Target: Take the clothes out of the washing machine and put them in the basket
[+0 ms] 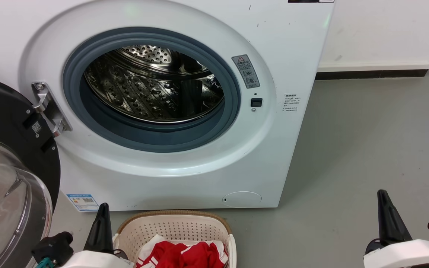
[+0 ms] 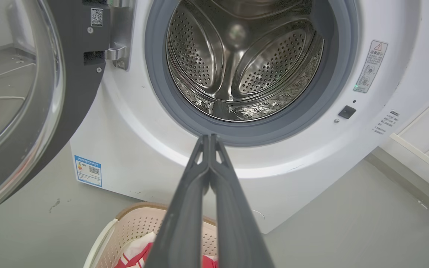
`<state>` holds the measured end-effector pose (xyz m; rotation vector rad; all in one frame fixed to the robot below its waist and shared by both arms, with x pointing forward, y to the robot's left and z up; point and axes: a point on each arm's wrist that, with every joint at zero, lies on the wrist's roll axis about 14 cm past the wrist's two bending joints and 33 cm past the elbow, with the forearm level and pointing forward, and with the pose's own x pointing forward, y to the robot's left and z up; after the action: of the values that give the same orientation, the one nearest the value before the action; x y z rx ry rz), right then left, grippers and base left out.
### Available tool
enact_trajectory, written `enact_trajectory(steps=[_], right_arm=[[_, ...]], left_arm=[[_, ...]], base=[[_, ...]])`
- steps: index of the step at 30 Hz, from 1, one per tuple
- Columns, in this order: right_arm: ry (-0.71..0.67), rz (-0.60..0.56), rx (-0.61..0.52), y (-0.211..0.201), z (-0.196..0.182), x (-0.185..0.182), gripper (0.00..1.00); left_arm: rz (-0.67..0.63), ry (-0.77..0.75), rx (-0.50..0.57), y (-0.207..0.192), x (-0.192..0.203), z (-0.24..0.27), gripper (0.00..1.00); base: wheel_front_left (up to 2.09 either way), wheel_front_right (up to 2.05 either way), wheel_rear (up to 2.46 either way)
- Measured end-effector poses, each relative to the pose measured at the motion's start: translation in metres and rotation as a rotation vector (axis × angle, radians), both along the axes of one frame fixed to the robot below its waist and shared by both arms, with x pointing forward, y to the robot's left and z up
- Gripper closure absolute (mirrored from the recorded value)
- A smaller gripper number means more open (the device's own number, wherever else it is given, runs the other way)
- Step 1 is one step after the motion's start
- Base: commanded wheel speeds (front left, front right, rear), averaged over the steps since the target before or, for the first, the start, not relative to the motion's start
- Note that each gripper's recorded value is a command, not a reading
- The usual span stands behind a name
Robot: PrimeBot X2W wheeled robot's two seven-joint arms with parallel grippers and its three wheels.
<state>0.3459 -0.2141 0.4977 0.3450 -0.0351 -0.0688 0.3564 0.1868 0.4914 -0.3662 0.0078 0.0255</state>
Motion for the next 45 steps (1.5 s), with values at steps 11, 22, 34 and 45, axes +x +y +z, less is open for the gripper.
enact_trajectory(steps=[11, 22, 34, 45], right_arm=[[0.006, -0.012, 0.192, -0.002, -0.001, 0.006, 1.0], [0.009, -0.016, 0.362, -0.002, -0.002, 0.012, 1.0], [0.012, -0.015, 0.527, -0.001, -0.004, 0.016, 1.0], [0.013, -0.006, 0.663, 0.001, -0.004, 0.021, 1.0]], left_arm=[[0.02, 0.024, -0.187, 0.004, 0.004, -0.003, 1.0], [0.034, 0.038, -0.353, 0.008, 0.008, -0.005, 1.0], [0.034, 0.04, -0.516, 0.008, 0.014, -0.003, 1.0], [0.033, 0.041, -0.649, 0.009, 0.017, -0.003, 1.0]], base=[[0.0, 0.0, 0.0], [0.0, 0.0, 0.0], [0.0, 0.0, 0.0], [0.0, 0.0, 0.0]])
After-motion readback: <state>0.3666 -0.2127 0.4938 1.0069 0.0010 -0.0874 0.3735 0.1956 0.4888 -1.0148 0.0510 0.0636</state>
